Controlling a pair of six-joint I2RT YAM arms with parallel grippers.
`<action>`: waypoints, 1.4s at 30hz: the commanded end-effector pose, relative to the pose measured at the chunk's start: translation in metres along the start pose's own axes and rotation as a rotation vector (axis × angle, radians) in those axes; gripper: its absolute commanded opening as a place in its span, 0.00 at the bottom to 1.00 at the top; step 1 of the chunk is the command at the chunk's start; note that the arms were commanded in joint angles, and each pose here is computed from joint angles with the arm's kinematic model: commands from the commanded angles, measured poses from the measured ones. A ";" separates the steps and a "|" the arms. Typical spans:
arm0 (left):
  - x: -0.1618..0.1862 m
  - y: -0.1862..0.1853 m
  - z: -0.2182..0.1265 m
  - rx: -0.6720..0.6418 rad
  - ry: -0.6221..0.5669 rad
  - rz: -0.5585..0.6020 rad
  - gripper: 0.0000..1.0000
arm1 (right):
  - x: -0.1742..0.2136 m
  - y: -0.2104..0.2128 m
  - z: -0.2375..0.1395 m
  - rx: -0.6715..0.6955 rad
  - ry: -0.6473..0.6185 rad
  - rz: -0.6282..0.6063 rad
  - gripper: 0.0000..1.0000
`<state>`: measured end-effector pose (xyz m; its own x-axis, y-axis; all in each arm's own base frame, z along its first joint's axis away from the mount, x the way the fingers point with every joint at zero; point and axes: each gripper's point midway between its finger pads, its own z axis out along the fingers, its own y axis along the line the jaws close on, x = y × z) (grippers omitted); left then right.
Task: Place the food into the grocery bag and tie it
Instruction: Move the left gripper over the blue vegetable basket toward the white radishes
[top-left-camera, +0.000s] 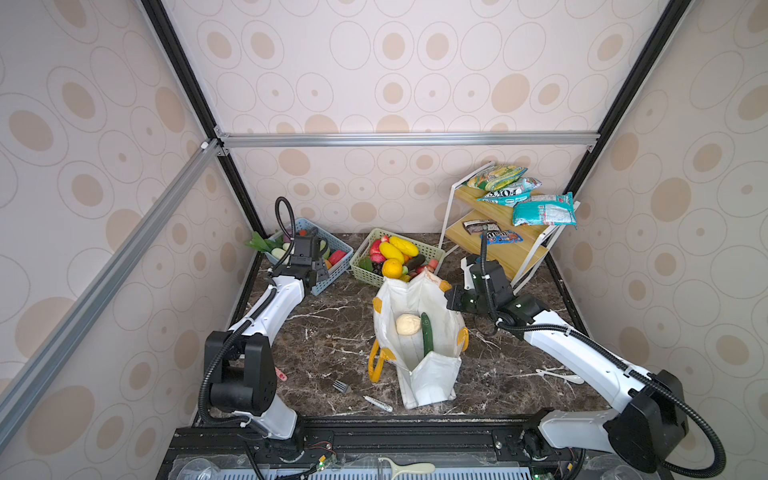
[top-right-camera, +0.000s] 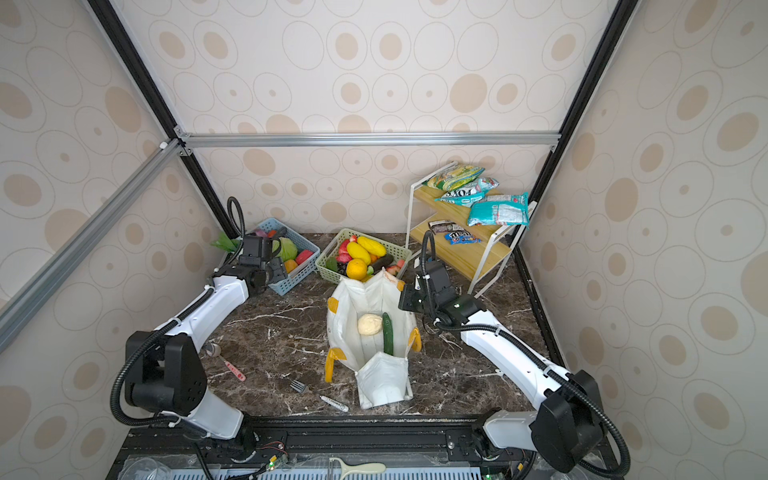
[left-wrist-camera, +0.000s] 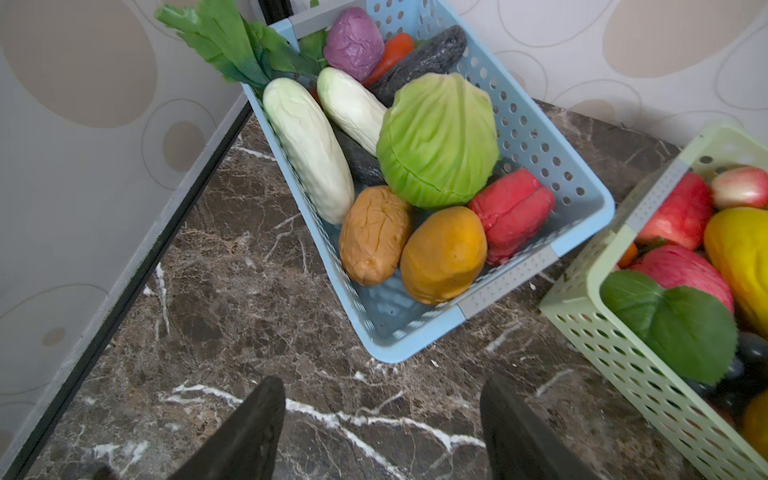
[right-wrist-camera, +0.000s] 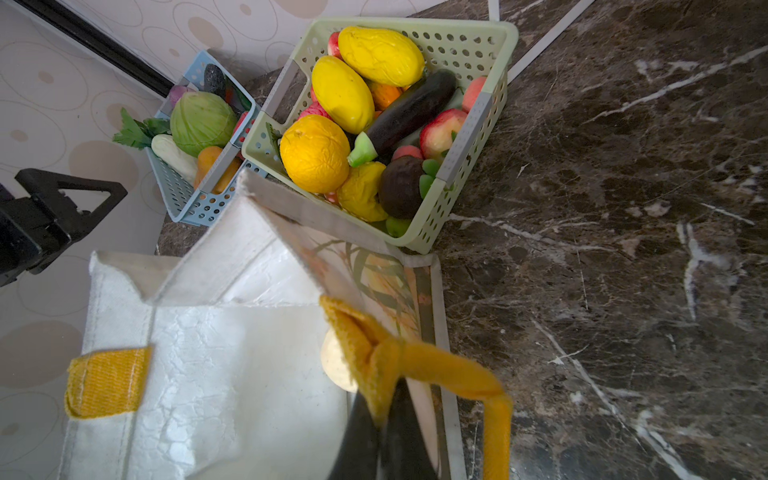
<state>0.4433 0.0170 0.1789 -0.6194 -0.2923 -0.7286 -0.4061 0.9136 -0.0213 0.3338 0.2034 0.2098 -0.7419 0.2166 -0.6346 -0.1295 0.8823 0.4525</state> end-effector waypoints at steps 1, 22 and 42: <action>-0.030 0.010 0.006 -0.044 -0.066 -0.021 0.74 | -0.021 0.012 -0.004 -0.038 -0.067 -0.006 0.00; -0.070 0.029 0.097 -0.261 -0.055 -0.022 0.69 | -0.022 0.031 0.013 -0.115 -0.020 -0.044 0.00; -0.086 0.064 0.159 -0.395 -0.014 0.003 0.72 | -0.022 0.034 0.026 -0.126 0.003 -0.050 0.00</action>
<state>0.5762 0.1349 0.1262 -0.6061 -0.2928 -0.7395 -0.6253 0.7501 0.2155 0.3531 0.2361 0.2043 -0.7699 0.1548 -0.6191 -0.2212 0.8452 0.4865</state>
